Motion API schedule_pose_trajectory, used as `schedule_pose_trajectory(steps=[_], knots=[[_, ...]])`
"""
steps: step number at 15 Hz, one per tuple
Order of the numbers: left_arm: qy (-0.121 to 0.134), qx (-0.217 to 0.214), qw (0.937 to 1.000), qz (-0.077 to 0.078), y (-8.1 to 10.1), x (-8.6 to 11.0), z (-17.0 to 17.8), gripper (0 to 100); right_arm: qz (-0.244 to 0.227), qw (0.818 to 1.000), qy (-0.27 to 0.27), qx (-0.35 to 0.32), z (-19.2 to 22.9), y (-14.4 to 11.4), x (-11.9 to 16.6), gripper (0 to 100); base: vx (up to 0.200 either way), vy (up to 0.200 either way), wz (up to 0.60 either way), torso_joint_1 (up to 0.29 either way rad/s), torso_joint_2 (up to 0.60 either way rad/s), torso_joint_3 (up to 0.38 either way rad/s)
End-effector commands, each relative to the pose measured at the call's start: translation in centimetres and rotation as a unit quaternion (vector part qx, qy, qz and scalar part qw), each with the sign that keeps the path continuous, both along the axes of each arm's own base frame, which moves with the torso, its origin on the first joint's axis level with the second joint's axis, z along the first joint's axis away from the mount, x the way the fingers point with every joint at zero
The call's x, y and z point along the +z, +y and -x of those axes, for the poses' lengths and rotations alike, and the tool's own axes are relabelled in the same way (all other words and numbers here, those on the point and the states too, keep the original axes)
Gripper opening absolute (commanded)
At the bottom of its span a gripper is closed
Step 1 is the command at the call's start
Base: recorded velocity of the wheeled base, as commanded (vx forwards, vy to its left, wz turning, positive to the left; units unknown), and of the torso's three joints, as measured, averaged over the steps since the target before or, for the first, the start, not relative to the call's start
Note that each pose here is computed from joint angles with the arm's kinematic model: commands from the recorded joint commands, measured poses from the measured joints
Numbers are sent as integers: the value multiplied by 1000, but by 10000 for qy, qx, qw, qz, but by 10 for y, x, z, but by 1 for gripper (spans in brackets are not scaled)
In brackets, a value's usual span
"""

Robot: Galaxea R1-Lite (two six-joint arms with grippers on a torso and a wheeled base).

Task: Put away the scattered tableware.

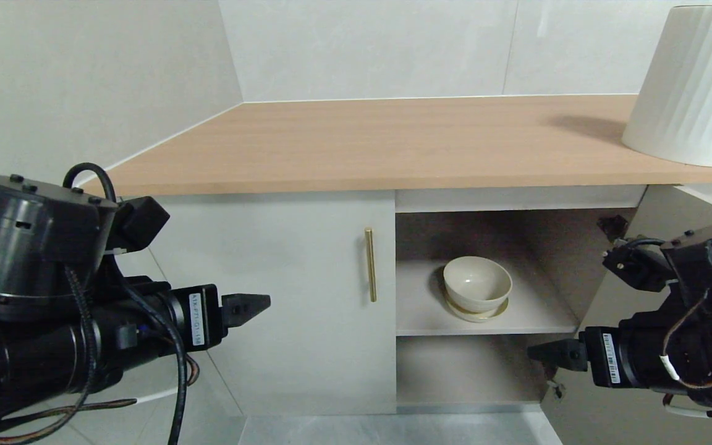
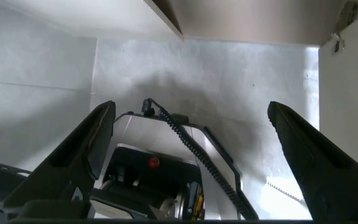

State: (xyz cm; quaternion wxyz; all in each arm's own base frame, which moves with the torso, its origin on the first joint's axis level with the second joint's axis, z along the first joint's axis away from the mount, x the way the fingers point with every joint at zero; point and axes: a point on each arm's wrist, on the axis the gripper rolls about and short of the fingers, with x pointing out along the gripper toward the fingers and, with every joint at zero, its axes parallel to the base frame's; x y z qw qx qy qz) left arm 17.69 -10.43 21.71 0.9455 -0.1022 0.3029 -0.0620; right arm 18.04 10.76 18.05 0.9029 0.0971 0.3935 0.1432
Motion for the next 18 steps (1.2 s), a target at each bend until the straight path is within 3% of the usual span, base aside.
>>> schedule_pose_trajectory(steps=[1,18], knots=[[80,-33,10000,-39,-3,-4,-1,100,-41,10000,-79,16,3,-1,4,100,0,0,0,0,0,0],[166,-85,9998,-100,-7,-9,-2,100,209,9998,-33,5,7,-4,1,100,-176,0,0,2,2,3]])
